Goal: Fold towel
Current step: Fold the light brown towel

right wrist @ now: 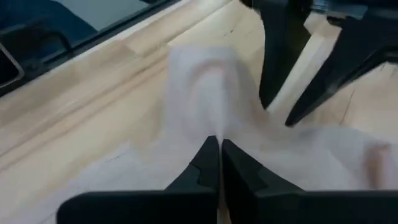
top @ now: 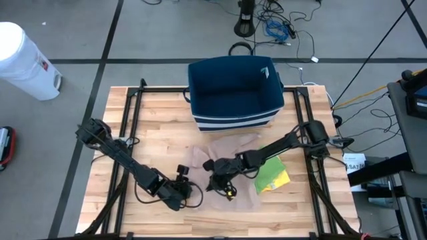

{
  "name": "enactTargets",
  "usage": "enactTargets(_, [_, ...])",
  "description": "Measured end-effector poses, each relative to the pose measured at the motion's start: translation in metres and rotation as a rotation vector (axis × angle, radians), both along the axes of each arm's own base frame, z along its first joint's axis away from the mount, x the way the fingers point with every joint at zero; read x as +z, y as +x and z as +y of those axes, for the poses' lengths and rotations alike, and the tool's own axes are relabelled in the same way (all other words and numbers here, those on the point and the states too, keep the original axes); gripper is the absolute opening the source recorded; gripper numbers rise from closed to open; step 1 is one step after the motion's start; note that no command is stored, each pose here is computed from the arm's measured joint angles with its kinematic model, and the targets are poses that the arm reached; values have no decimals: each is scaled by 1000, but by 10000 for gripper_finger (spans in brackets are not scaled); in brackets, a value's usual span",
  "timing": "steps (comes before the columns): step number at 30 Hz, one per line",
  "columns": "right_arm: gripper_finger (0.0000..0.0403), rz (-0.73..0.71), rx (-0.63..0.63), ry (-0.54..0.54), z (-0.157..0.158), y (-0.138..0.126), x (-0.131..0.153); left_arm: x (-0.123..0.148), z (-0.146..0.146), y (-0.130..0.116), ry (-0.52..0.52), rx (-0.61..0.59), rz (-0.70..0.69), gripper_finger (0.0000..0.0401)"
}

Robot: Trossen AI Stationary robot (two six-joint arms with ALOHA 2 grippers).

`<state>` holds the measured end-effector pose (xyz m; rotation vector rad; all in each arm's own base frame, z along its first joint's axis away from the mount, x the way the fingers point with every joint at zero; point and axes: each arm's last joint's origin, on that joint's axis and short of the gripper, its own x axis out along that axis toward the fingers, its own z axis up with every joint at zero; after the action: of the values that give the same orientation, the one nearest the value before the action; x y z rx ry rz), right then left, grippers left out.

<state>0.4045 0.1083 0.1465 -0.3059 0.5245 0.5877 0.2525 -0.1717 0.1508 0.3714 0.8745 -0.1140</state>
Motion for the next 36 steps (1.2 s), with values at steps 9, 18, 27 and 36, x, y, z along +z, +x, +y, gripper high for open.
enactTargets(9, [1, 27, -43, -42, -6, -9, 21, 38, -3, -14, -10, 8, -144, 119])
enactTargets(18, [27, 255, -123, -47, -23, -14, -8, 48, -7, -24, -55, 16, -165, 119])
enactTargets(27, [147, 232, -96, -28, -8, -17, -1, 47, -8, -24, -103, 39, -148, 119])
enactTargets(36, [157, 224, -44, 0, 13, -26, 14, 47, -8, -25, -115, 37, -141, 119])
